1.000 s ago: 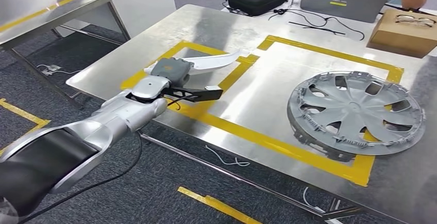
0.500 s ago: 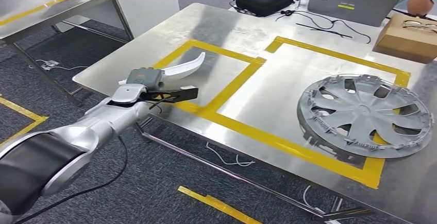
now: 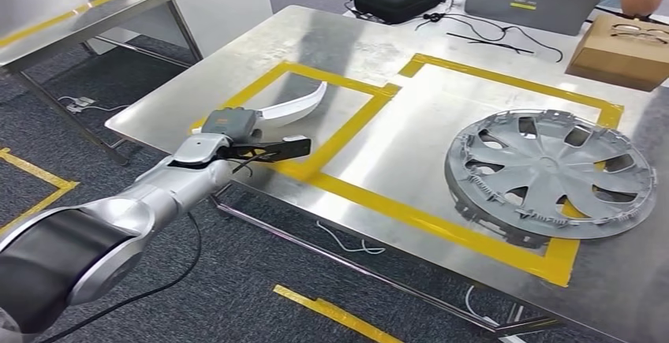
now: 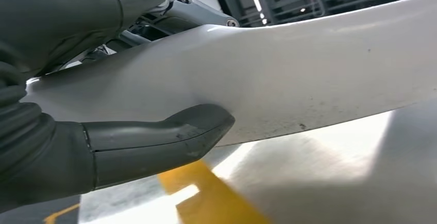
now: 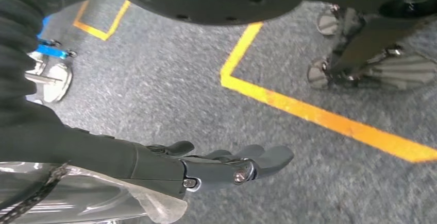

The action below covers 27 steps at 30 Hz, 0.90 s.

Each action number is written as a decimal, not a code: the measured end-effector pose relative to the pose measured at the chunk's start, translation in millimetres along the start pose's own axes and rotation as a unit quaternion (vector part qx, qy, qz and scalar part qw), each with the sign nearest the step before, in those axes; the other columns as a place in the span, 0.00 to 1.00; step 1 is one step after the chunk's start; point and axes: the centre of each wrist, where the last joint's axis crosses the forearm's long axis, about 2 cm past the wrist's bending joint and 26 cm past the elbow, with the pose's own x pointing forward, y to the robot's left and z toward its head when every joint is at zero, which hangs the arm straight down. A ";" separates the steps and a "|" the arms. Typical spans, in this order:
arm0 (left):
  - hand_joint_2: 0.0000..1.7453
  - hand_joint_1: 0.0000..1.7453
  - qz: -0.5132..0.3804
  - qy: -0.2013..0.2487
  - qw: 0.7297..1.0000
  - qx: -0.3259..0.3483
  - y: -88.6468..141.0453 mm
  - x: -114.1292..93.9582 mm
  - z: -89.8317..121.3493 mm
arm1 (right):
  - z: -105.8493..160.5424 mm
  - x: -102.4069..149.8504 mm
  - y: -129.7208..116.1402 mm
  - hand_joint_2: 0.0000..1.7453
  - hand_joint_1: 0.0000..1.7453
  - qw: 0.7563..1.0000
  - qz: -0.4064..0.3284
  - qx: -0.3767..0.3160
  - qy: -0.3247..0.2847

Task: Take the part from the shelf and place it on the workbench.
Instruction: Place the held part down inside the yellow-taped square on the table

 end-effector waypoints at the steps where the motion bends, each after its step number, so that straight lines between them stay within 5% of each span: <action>1: 1.00 1.00 0.002 -0.003 1.000 0.001 0.1 1.4 -0.1 | 0.0 0.7 0.6 1.00 0.00 1.000 0.001 0.001 -0.001; 2: 1.00 1.00 0.003 -0.007 1.000 0.001 -0.7 3.0 0.1 | 0.1 1.2 1.1 1.00 0.00 1.000 0.001 0.001 -0.001; 6: 1.00 0.00 0.015 -0.035 0.999 0.001 -3.7 11.0 1.1 | 0.3 0.0 2.5 0.00 0.00 1.000 0.003 0.004 -0.003; 12: 1.00 0.00 0.060 -0.100 0.993 0.011 2.1 35.0 -3.0 | 0.3 1.3 3.1 0.00 0.00 1.000 0.013 0.007 -0.004; 16: 0.00 0.00 0.118 -0.132 0.984 0.035 9.4 50.4 -6.0 | 0.3 0.6 2.8 0.00 0.00 1.000 0.019 0.006 -0.007; 27: 0.00 0.00 0.198 -0.158 0.964 0.084 9.5 67.5 -3.9 | 0.2 2.3 2.5 0.00 0.00 0.999 0.024 0.006 -0.024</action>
